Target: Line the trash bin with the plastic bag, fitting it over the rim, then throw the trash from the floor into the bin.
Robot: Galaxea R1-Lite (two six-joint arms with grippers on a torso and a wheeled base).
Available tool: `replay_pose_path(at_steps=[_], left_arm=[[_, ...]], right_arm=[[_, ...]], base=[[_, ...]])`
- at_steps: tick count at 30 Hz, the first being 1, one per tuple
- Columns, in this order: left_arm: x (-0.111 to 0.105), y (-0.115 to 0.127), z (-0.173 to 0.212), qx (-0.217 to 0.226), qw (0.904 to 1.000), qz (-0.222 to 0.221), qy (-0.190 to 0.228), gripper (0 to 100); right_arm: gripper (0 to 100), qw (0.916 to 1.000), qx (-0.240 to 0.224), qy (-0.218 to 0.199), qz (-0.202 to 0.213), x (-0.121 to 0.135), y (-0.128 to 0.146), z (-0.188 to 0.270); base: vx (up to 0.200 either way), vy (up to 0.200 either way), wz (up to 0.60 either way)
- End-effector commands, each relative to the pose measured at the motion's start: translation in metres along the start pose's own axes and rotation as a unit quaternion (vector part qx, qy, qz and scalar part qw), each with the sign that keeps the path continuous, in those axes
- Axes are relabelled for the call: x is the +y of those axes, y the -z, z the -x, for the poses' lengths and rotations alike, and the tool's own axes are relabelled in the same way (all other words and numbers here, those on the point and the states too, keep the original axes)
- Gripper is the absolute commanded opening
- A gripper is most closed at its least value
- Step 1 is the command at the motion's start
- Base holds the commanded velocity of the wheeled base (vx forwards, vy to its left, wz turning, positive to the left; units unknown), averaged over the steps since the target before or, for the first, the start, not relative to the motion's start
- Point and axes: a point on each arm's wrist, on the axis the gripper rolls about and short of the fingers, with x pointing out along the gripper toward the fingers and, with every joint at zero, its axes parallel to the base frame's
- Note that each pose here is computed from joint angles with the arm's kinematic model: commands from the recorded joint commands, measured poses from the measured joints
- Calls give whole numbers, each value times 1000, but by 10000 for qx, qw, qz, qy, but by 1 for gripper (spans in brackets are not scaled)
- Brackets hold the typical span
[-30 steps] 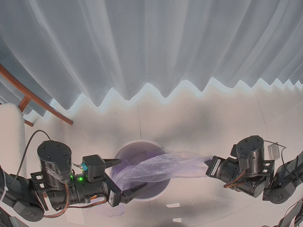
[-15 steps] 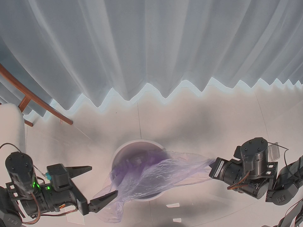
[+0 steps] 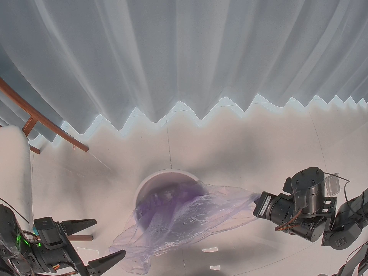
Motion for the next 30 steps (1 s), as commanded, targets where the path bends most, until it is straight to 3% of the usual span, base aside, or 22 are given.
replay_pose_path(at_steps=[1, 8, 14, 18, 19, 25, 30], left_arm=[[-6, 0, 5, -102, 9990, 269, 335, 100], [-2, -8, 2, -99, 9961, 659, 586, 100], [10, 2, -5, 221, 9961, 848, 130, 100], [12, 7, -5, 348, 9956, 869, 53, 100], [12, 12, -5, 566, 9959, 703, 18, 100], [13, 20, -2, 940, 9953, 244, -32, 100], [15, 23, -2, 1050, 9944, -76, -61, 100]], right_arm=[[0, 10000, 34, 37, 15, 0, 2, -3], [0, 9999, 110, 104, 75, -3, 5, -5], [0, 9998, 136, 103, 86, -2, 7, -7], [0, 9998, 149, 98, 96, -1, 8, -9], [0, 9997, 192, 123, 113, -1, 10, -11], [0, 9996, 221, 144, 136, -1, 12, -12], [0, 9995, 241, 165, 131, -3, 13, -12]], base=[[0, 0, 0], [0, 0, 0], [0, 0, 0], [0, 0, 0], [0, 0, 0], [0, 0, 0], [0, 0, 0]])
